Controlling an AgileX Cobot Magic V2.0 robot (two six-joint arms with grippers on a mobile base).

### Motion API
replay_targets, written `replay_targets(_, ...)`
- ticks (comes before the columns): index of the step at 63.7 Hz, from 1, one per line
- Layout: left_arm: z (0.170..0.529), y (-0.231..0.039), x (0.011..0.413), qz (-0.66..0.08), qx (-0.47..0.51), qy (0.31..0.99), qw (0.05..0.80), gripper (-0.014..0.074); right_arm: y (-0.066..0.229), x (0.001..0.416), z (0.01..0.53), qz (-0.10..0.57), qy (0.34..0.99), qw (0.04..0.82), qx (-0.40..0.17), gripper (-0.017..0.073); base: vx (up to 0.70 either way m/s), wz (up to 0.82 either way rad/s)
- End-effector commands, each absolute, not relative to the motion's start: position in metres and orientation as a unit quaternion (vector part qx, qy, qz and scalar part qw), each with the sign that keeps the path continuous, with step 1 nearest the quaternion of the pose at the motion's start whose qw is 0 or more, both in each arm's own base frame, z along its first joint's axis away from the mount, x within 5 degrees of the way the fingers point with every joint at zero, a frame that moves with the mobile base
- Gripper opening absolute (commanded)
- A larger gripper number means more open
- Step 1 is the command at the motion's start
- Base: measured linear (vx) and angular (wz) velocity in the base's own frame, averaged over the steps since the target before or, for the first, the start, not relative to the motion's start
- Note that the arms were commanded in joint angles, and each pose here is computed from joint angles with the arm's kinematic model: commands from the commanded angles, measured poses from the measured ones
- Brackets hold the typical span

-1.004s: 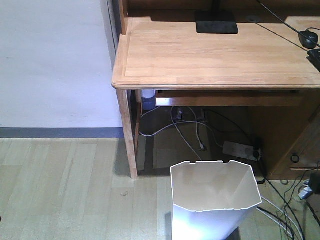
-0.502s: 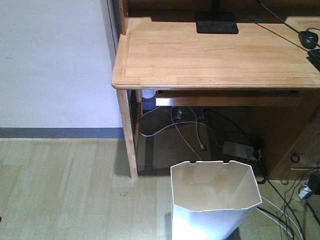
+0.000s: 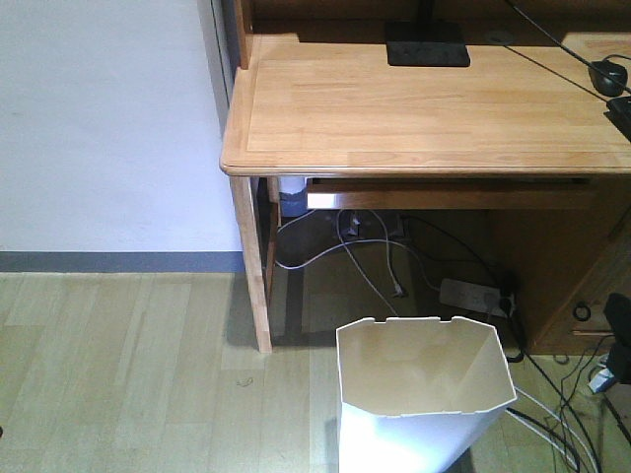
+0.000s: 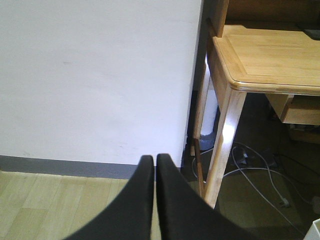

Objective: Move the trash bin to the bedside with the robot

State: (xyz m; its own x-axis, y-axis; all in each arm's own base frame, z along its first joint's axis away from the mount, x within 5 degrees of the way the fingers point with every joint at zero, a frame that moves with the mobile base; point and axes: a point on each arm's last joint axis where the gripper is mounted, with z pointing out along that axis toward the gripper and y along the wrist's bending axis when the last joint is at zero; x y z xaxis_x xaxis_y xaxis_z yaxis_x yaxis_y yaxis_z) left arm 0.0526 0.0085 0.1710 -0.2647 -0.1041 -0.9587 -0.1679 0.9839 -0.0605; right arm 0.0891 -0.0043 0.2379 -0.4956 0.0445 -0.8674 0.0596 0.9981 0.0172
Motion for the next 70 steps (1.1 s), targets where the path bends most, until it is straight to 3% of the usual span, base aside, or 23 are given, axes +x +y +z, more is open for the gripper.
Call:
replay_targets(1, 0.176, 0.008, 0.053, 0.024, -0.084, 0.771, 0.631, -0.0006, -0.003, 0.094, 0.260, 0.011, 0.837, 0.545, 0.045, 0.0584, 0.00, 0.00)
replay_targets(16, 0.176, 0.008, 0.053, 0.024, -0.084, 0.771, 0.631, -0.0006, -0.006, 0.119, 0.283, -0.015, 0.876, 0.481, 0.020, 0.0580, 0.00, 0.00)
replay_targets(32, 0.176, 0.008, 0.053, 0.024, -0.084, 0.771, 0.631, -0.0006, -0.008, 0.178, 0.294, -0.034, 0.927, 0.373, -0.030, 0.0580, 0.00, 0.00)
replay_targets(44, 0.176, 0.008, 0.053, 0.024, -0.084, 0.771, 0.631, -0.0006, -0.011, 0.222, 0.273, -0.038, 0.957, 0.280, -0.060, 0.0574, 0.00, 0.00)
replay_targets(57, 0.176, 0.008, 0.053, 0.024, -0.084, 0.771, 0.631, -0.0006, -0.042, 0.254, 0.239, -0.010, 0.974, 0.226, -0.005, 0.0558, 0.00, 0.00)
replay_targets(70, 0.176, 0.008, 0.053, 0.024, -0.084, 0.771, 0.631, -0.0006, -0.063, 0.275, 0.187, 0.025, 0.981, 0.182, -0.058, 0.0556, 0.00, 0.00)
